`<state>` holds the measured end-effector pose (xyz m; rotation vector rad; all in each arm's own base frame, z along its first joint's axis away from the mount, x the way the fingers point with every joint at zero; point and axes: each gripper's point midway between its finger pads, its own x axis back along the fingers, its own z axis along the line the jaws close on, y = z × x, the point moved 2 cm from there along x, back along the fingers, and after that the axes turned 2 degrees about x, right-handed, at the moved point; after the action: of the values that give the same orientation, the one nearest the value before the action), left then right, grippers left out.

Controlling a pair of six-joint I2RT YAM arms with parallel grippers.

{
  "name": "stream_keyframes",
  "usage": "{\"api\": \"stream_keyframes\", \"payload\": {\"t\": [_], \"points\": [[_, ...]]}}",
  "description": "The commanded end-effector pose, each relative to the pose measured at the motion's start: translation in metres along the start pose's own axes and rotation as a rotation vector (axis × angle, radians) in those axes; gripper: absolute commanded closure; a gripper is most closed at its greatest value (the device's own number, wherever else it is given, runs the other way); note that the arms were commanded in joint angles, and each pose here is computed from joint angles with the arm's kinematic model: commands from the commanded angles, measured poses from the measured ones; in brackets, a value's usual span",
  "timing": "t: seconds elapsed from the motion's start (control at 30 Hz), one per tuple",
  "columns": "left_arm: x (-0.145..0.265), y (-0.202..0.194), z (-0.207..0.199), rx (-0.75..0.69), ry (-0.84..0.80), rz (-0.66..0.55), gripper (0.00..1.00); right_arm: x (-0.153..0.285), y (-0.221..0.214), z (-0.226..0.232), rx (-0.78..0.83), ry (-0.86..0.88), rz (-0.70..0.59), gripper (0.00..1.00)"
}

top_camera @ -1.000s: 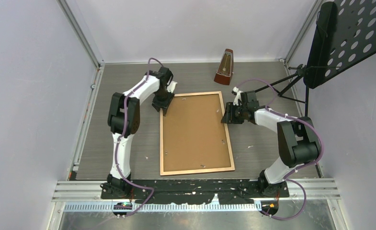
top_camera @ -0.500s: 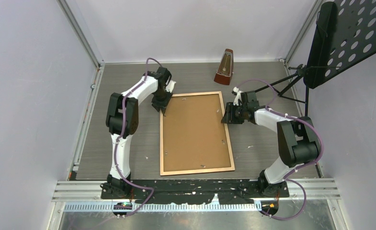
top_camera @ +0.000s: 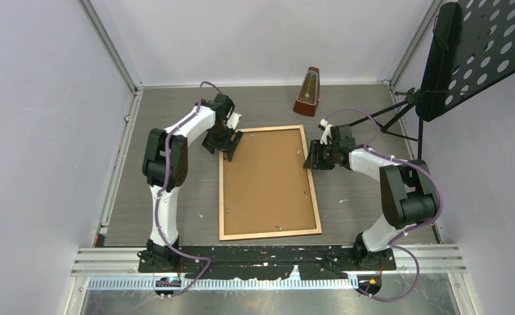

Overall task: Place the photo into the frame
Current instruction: Install the photo frame at the center of the board.

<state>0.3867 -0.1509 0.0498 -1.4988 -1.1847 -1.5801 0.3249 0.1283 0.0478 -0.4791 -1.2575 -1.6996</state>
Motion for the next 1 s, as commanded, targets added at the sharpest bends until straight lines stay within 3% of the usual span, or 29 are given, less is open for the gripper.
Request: {"api": "stream_keyframes", "payload": {"t": [0.0, 0.23, 0.57, 0.7, 0.97], "points": [[0.037, 0.002, -0.01, -0.013, -0.037, -0.104, 0.21, 0.0, 0.019, 0.003, 0.006, 0.016, -0.05, 0.54], [0.055, -0.034, -0.025, -0.102, -0.125, -0.17, 0.15, 0.0, 0.021, -0.002, 0.011, -0.007, -0.056, 0.55], [0.04, -0.126, -0.065, -0.252, -0.252, -0.11, 0.1, -0.005, 0.022, -0.008, 0.024, -0.029, -0.049, 0.62], [0.035, -0.139, -0.08, -0.299, -0.251, -0.114, 0.1, -0.007, 0.023, -0.006, 0.034, -0.009, -0.047, 0.66], [0.029, -0.149, -0.081, -0.258, -0.213, -0.096, 0.11, -0.008, 0.026, -0.005, 0.053, -0.002, -0.049, 0.68]]}}
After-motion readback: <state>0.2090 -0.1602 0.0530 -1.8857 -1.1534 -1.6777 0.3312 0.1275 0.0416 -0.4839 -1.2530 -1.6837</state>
